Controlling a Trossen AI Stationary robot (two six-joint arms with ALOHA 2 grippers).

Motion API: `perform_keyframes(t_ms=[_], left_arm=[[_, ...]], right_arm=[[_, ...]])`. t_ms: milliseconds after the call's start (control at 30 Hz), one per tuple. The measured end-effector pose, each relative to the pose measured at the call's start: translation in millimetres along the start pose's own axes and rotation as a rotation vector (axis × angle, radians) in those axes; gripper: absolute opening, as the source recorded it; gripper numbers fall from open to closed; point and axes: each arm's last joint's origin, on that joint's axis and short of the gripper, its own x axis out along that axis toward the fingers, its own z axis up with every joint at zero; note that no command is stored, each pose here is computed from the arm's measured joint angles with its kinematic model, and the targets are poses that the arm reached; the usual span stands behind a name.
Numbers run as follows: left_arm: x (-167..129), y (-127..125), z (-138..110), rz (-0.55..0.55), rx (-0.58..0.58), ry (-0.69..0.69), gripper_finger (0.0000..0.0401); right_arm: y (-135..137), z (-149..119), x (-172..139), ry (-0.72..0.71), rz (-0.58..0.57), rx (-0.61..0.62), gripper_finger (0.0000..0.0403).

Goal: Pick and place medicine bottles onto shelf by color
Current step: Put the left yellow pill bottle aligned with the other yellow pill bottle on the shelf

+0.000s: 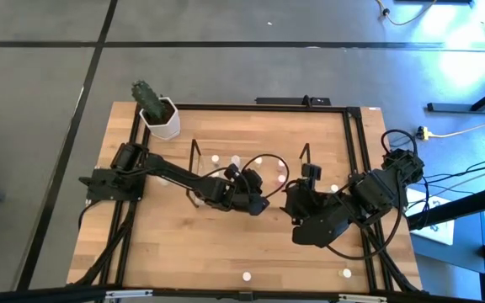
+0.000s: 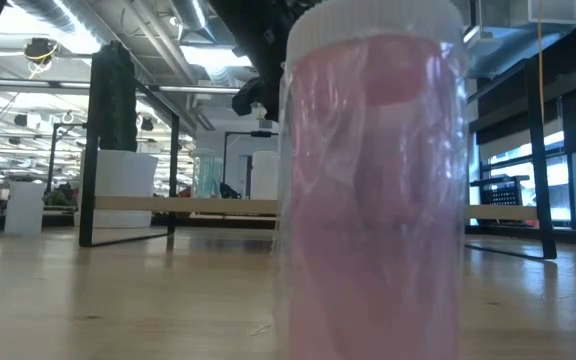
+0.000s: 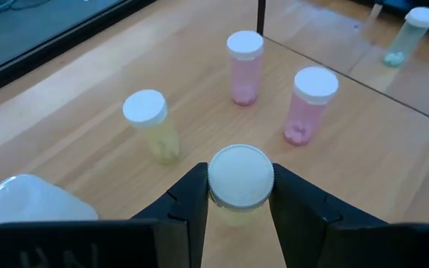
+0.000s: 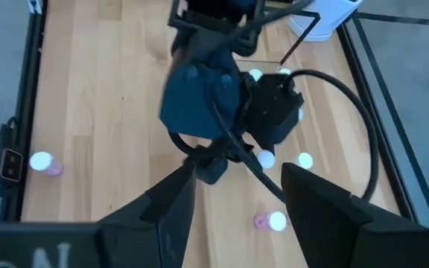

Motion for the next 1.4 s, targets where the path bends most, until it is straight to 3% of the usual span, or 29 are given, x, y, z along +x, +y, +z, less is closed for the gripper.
perform_keyframes(t_ms=[1400], left_arm=[[11.6,-0.5,-7.0,-0.004,-0.021,0.035,0.0117]], right_arm=[[5.7,10.3,-0.5,-0.089,0.057,0.072,0.02]])
